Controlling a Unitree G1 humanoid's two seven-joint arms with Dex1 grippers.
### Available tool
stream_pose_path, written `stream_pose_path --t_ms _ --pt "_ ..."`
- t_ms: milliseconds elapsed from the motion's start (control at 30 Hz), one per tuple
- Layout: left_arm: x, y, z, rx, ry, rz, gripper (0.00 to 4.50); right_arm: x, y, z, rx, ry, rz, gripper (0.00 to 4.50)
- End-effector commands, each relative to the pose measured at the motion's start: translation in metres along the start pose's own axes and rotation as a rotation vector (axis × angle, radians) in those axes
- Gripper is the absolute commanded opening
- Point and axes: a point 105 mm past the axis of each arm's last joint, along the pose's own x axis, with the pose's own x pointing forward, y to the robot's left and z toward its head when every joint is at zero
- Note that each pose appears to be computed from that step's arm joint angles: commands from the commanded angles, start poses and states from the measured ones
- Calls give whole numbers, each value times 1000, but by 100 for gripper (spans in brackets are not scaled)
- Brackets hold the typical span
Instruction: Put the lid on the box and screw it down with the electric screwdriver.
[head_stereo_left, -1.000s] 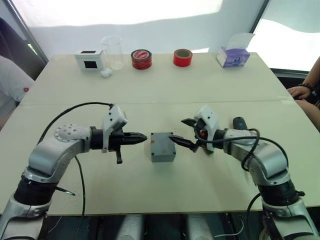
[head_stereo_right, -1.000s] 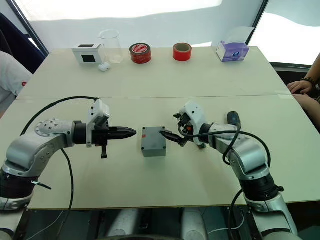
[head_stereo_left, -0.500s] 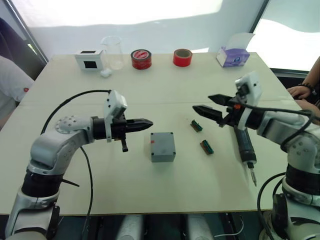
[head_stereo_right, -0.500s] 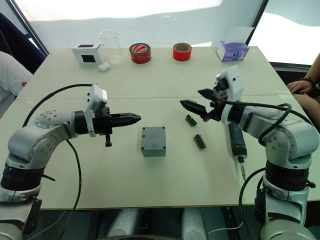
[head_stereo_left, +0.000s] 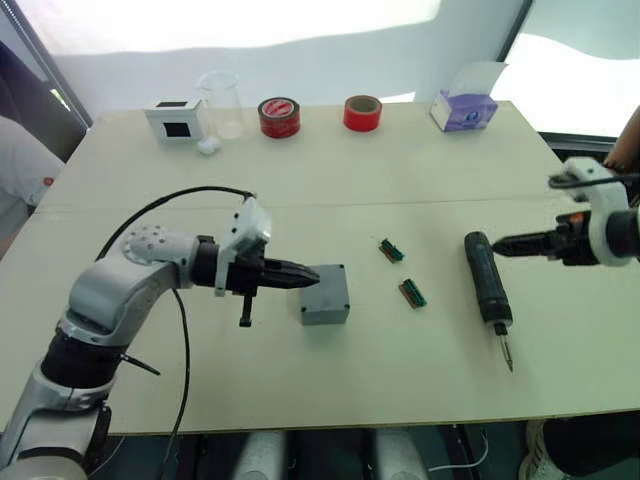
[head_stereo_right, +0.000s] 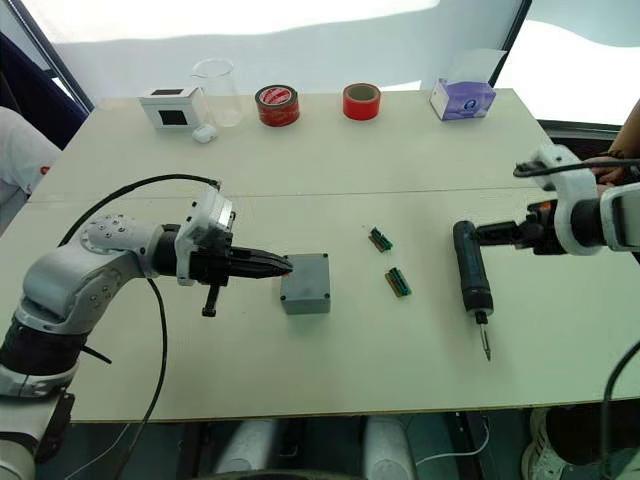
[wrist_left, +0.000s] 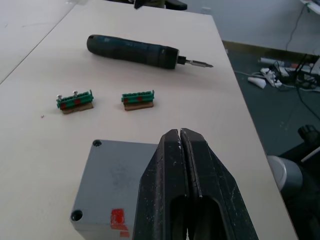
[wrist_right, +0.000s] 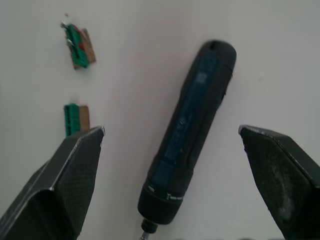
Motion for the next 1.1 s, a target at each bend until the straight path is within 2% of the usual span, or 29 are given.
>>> stream_pose_path --t_ms 33,367,533,767,833,867,1000,1100 --pt "1 -6 6 81 22 -29 0 5 -1 -10 21 87 18 449" --pt "-4 -5 -10 69 88 24 0 29 4 -20 21 221 50 449" --pt "-6 -7 -13 28 72 86 0 47 -7 -29 15 284 -4 449" --pt "-6 -10 -14 11 66 109 0 61 -2 -31 -22 335 22 449" --pt "-6 -8 -14 9 65 117 0 66 0 -33 -41 358 20 401" --pt "-7 -8 -14 9 65 120 0 68 0 -34 -53 369 19 394" --pt "-8 -6 -15 8 65 132 0 73 4 -40 -68 409 23 257" --pt "-12 -2 -18 3 75 157 0 74 3 -38 -73 398 6 183"
